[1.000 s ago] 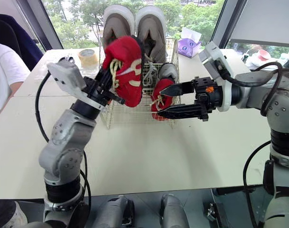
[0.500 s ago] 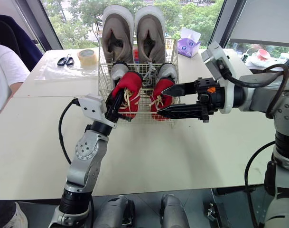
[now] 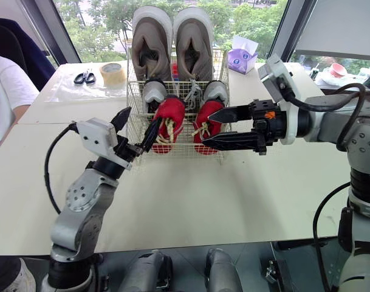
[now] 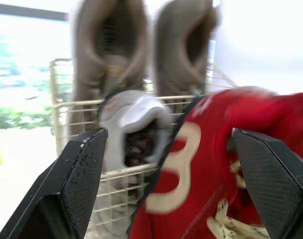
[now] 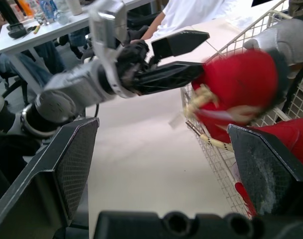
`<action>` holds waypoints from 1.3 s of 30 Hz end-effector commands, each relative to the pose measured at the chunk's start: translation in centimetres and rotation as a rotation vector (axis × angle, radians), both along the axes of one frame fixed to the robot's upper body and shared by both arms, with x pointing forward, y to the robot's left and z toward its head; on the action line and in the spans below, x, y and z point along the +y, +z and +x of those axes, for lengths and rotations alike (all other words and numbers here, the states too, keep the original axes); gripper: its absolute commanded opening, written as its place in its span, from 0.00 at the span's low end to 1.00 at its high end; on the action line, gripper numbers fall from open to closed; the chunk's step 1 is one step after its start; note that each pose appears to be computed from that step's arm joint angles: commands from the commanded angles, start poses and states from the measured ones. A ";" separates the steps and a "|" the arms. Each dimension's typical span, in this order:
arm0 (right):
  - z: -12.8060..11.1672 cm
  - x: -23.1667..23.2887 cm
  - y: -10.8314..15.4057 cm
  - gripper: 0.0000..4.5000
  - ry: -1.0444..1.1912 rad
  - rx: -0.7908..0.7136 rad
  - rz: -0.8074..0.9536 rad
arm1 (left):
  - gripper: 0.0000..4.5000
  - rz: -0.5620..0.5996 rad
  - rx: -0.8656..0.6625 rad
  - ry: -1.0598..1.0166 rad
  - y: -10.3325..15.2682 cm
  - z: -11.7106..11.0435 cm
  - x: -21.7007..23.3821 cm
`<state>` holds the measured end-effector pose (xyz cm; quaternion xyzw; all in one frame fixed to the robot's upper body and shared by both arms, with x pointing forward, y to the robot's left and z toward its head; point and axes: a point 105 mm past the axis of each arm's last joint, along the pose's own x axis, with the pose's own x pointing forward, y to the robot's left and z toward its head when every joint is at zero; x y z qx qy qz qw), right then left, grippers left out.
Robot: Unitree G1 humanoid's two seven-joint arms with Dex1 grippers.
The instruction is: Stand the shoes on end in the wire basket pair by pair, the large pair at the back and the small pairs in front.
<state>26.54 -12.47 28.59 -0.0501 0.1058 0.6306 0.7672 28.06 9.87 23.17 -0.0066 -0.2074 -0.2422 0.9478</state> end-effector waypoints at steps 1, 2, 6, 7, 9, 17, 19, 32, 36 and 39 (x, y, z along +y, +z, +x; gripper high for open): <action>0.1 -0.3 0.3 1.00 0.003 -0.027 0.001 | 0.91 0.006 -0.010 -0.076 1.7 -1.6 0.7; 0.1 -0.4 0.2 1.00 0.002 -0.025 -0.001 | 0.91 -0.001 0.010 -0.100 1.7 -1.8 0.8; 0.3 -0.5 0.0 1.00 0.004 -0.022 -0.001 | 0.91 0.064 0.039 -0.094 1.6 -1.8 2.1; 0.2 -0.6 0.0 1.00 0.006 -0.016 0.005 | 0.91 0.030 0.027 -0.048 2.3 -1.3 3.1; 0.1 -0.8 0.1 1.00 0.008 0.008 0.035 | 0.91 -0.108 -0.014 0.072 4.6 0.1 6.2; -0.4 -3.3 -0.7 1.00 -0.063 0.097 0.088 | 0.96 -0.156 0.012 0.233 8.2 1.7 13.5; -0.7 -3.8 -1.5 1.00 -0.090 0.117 0.078 | 0.96 -0.030 0.135 0.172 6.1 1.4 13.5; -2.9 -5.4 -11.3 1.00 -0.222 0.310 -0.061 | 0.96 0.208 0.764 -0.123 -8.1 -4.6 13.5; -3.0 -5.6 -11.7 1.00 -0.233 0.310 -0.070 | 0.96 0.183 0.794 -0.199 -8.9 -5.8 12.4; -2.8 -5.8 -11.9 1.00 -0.243 0.303 -0.080 | 0.96 0.168 0.809 -0.222 -9.4 -6.3 12.1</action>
